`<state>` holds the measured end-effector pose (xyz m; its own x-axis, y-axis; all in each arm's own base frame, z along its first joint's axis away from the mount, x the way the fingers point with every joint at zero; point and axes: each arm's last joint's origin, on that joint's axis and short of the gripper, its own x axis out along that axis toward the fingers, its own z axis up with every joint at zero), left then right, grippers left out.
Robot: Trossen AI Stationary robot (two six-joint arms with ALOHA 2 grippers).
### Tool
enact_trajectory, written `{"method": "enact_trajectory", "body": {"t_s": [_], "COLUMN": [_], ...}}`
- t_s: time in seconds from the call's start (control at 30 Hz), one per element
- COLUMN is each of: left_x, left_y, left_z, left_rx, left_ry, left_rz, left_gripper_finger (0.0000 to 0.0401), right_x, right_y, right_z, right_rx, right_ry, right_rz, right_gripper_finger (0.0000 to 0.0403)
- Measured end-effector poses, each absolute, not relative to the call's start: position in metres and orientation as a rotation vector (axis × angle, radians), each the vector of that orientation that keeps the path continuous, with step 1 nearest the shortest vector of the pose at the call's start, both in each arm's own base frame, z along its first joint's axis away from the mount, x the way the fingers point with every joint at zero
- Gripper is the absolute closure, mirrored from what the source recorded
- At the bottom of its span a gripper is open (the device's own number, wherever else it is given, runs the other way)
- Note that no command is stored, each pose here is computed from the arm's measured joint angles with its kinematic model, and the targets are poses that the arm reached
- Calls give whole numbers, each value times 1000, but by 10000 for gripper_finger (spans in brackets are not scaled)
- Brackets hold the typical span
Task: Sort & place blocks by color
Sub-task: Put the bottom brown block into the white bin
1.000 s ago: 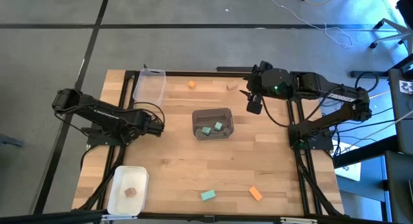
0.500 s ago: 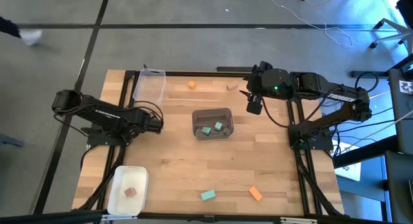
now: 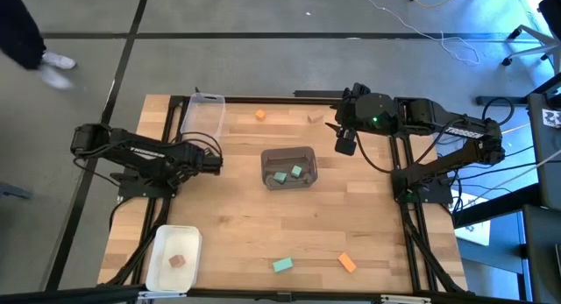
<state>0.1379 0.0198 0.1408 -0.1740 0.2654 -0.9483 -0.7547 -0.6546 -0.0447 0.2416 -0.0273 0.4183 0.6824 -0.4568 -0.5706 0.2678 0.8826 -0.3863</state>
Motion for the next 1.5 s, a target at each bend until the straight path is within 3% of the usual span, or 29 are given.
{"method": "enact_trajectory", "body": {"t_s": [0.23,0.5,0.83,1.2,1.5], "left_x": [135,137,149,185,208], "left_y": [22,23,25,24,-13], "left_z": [129,127,136,182,243], "left_rx": [-1475,-1440,-1391,-1184,-938], "left_ry": [661,664,737,905,1067], "left_rz": [1845,1800,1667,1270,824], "left_gripper_finger": [214,282,282,282,282], "right_x": [242,242,242,242,242], "right_y": [-27,-27,-27,-27,-27], "right_z": [418,418,418,418,418], "right_rx": [-283,-283,-281,-280,-274], "right_ry": [712,712,712,712,710], "right_rz": [-413,-412,-414,-414,-415], "right_gripper_finger": [182,182,182,182,182]}}
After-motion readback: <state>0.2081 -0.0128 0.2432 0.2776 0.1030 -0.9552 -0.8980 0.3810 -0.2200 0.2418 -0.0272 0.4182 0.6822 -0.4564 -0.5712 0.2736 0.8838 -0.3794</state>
